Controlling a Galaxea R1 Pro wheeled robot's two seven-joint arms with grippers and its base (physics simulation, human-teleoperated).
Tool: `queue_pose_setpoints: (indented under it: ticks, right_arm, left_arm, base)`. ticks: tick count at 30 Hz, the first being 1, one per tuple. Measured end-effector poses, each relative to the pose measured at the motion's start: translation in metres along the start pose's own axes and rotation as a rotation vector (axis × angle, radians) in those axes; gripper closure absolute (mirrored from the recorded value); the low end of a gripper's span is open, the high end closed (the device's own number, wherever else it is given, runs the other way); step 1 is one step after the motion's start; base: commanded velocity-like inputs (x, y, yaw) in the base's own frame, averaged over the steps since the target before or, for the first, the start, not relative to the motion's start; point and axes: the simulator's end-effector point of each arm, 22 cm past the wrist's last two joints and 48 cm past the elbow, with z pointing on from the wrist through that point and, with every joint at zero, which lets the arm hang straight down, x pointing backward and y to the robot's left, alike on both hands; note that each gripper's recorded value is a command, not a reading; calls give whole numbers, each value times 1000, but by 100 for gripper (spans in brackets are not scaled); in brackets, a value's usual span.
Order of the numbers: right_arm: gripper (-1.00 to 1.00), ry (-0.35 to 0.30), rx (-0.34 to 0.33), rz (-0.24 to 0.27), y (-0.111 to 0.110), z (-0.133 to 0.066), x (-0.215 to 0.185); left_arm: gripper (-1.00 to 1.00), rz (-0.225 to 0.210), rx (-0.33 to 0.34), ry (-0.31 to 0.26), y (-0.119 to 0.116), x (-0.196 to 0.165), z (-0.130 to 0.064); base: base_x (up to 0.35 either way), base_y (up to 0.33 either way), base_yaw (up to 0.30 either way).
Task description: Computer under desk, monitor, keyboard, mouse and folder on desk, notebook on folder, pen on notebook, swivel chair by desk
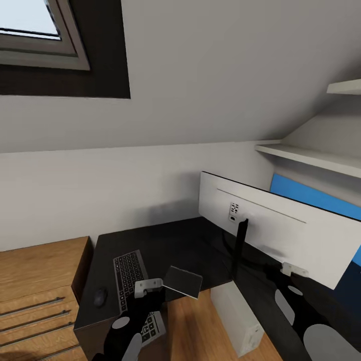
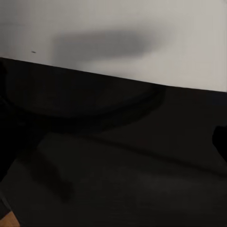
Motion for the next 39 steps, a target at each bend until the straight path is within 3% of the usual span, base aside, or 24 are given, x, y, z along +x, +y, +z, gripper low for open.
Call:
queue_pose_setpoints:
  ticks: [19,30,39]
  right_arm:
    - [-100,-38,-84,-95,60,-14,10]
    - [-100,-59,-114,-146,79,-20,12]
    - [-100,-93,-127,-155,86,-22,7]
  left_arm:
    - [-100,1,1,0,-1,0,0]
    - [-100,2,1,0,0,0,0]
    - [-100,6,6,0,-3,1,-1]
  base:
    - [0,0,0]
    - [0,0,0]
    - [95,0,0]
